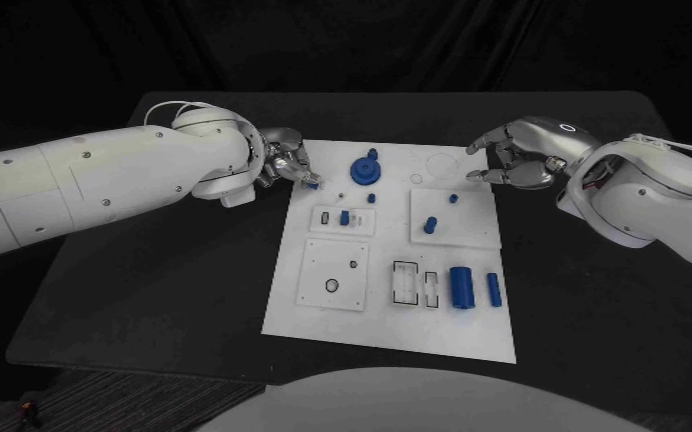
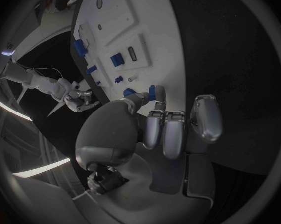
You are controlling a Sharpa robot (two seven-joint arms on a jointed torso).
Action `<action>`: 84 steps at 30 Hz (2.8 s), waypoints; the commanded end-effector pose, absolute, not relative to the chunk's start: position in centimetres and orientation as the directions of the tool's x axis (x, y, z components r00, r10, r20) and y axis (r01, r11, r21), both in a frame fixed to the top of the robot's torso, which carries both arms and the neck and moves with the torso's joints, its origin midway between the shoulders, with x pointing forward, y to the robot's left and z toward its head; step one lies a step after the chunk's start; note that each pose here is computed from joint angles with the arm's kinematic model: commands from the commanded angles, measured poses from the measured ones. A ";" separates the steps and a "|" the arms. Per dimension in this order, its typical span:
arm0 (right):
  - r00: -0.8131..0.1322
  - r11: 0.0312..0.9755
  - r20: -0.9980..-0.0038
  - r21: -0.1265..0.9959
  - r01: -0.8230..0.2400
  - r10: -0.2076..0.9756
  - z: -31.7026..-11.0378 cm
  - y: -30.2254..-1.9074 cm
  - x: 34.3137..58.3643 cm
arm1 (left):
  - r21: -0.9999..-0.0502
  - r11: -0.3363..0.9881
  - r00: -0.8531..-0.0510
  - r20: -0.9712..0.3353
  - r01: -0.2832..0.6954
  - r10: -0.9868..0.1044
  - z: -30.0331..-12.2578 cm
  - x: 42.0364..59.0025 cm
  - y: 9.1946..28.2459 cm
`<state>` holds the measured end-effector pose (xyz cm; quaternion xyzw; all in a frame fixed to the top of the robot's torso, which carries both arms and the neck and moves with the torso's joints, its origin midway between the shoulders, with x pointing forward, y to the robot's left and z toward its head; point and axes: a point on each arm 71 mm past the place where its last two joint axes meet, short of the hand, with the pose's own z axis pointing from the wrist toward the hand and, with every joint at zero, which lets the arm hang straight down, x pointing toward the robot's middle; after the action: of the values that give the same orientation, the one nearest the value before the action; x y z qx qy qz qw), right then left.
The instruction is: Assemble the parts on the task board
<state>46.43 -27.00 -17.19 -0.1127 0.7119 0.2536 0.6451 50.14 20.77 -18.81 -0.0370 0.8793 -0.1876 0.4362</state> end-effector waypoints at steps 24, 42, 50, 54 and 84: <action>-0.133 0.840 -0.974 0.223 -0.495 0.181 -17.7 -27.1 46.1 | -0.465 0.881 -0.688 -0.667 0.084 -0.286 -19.7 47.0 19.8; -0.127 0.838 -0.975 0.224 -0.498 0.185 -17.7 -27.0 46.1 | -0.460 0.882 -0.677 -0.682 0.103 -0.277 -20.9 46.5 19.6; -0.134 0.840 -0.973 0.230 -0.492 0.188 -17.7 -27.1 46.0 | -0.457 0.884 -0.687 -0.675 0.104 -0.268 -21.2 46.3 19.4; -0.137 0.841 -0.973 0.231 -0.489 0.187 -17.7 -27.2 46.0 | -0.448 0.888 -0.698 -0.667 0.100 -0.258 -21.4 46.2 19.5; -0.146 0.847 -0.972 0.232 -0.478 0.184 -17.8 -27.4 46.1 | -0.438 0.895 -0.721 -0.647 0.087 -0.247 -22.2 45.5 19.9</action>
<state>46.09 -27.30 -17.71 -0.1064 0.7102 0.2592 0.6459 45.95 19.80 -21.38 -0.0506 0.8904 -0.2332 0.3875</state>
